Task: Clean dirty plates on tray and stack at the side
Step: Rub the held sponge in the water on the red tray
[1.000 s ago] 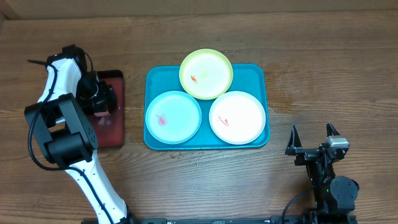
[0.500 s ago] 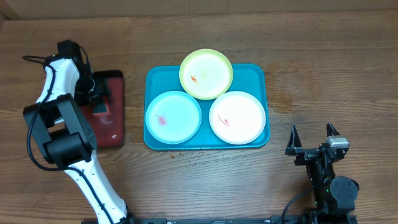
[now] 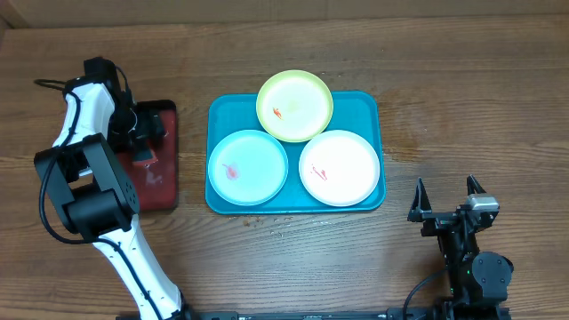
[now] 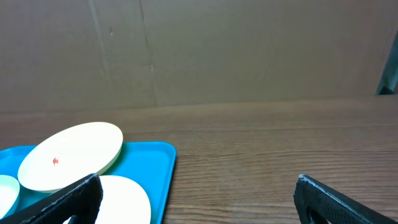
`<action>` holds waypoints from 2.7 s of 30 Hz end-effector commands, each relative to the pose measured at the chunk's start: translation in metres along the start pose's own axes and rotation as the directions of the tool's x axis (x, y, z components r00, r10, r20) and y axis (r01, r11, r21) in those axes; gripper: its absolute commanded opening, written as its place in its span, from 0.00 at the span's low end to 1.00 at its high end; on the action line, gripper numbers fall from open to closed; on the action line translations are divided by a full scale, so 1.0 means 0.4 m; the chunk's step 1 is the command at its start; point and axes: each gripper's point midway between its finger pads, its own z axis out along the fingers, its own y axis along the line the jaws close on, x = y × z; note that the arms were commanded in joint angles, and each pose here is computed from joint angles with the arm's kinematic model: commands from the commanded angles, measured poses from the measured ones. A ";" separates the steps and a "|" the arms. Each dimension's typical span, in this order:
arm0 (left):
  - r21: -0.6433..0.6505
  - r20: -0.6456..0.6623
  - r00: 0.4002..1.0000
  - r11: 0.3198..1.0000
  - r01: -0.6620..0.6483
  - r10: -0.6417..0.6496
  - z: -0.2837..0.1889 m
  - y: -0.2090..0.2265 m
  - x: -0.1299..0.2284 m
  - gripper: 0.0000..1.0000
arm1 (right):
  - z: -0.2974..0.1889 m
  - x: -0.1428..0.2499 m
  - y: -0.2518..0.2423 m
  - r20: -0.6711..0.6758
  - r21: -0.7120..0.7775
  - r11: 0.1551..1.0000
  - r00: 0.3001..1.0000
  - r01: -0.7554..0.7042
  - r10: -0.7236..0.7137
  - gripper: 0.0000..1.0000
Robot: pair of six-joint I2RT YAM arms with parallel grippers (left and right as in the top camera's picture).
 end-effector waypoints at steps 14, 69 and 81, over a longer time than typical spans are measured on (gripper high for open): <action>-0.006 -0.108 0.994 1.000 0.003 -0.004 0.015 0.006 0.060 0.04 | 0.001 0.004 0.001 0.004 -0.005 1.000 1.000 0.003 -0.003 1.00; -0.005 -0.086 0.996 1.000 0.003 -0.003 0.016 0.006 0.047 1.00 | 0.001 0.004 0.001 0.004 -0.005 1.000 1.000 0.003 -0.003 1.00; 0.009 0.048 0.999 1.000 0.001 -0.001 0.017 -0.003 -0.036 0.37 | 0.001 0.004 0.001 0.004 -0.005 1.000 1.000 0.003 -0.003 1.00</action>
